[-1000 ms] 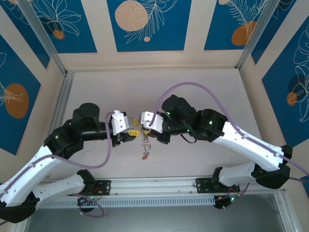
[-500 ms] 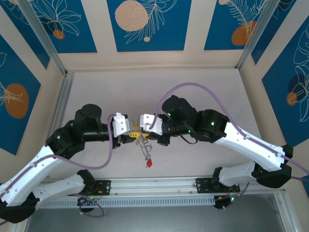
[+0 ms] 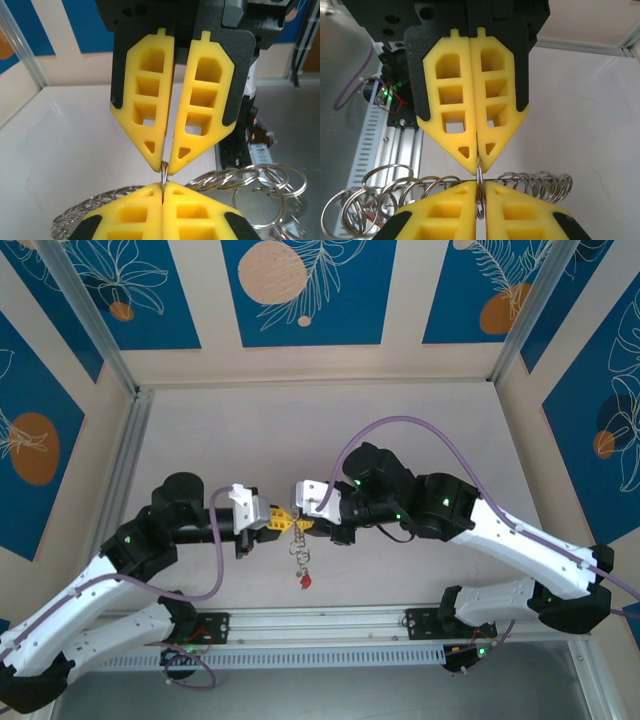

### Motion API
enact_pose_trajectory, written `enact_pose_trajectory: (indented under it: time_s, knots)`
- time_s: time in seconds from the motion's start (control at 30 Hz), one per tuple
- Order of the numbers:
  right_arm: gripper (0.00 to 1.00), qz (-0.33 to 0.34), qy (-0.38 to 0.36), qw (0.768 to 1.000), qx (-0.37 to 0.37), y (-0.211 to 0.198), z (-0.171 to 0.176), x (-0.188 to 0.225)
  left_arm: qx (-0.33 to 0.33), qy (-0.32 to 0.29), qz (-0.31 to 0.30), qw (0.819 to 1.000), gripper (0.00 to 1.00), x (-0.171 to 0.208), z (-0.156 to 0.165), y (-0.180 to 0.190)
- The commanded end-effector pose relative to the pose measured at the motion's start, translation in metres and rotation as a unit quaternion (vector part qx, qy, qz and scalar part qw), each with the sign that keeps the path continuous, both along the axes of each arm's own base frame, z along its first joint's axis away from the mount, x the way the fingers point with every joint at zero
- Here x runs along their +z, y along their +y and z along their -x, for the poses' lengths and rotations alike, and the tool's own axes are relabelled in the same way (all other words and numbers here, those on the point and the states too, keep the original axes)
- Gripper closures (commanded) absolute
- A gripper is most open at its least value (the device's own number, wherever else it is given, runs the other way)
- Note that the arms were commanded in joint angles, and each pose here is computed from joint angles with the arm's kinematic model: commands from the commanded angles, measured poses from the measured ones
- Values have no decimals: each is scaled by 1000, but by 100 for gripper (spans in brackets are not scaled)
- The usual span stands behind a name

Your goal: Put the keys on the keyring

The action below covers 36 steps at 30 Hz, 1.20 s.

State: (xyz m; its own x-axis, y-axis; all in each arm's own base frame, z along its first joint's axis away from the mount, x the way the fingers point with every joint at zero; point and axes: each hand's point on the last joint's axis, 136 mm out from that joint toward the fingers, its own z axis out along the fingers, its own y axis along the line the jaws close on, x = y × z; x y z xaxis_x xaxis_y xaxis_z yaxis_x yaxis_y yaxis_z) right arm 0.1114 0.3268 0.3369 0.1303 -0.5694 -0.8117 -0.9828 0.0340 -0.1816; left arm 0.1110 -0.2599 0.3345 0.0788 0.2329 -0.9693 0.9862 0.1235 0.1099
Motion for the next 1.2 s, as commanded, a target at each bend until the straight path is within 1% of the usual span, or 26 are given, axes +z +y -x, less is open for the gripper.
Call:
enact_pose_trajectory:
  time_s: [0.0,0.13,0.27,0.37,0.5,0.57,0.63,0.73,0.9,0.97,1.17]
  knots:
    - [88,-62,14,998,17,1,11,22,-44,-17,89,995,100,34,16,-5]
    - [84,-81,25,996,30,-3,19,25,-61,-17,128,990,100,38,22,-6]
    - [83,-87,37,995,32,-7,21,23,-65,-21,156,985,100,42,24,-4]
    - [83,-84,45,995,31,-9,21,18,-61,-21,156,986,100,42,22,-4]
    - [77,-80,57,995,24,-13,21,12,-60,-26,150,987,100,42,22,-4]
    - [76,-83,64,994,20,-15,20,10,-62,-27,147,987,100,42,23,-4]
    - [79,-86,67,994,17,-15,19,9,-66,-28,147,987,100,42,23,-5]
    - [87,-100,75,992,20,-17,19,13,-70,-29,149,986,100,42,24,-5]
    - [95,-104,94,990,26,-17,19,12,-80,-33,163,983,100,47,30,-2]
    - [96,-104,106,988,32,-15,20,11,-87,-36,172,981,100,50,33,-2]
    - [96,-103,137,984,48,-8,22,9,-112,-41,197,973,100,57,41,-1]
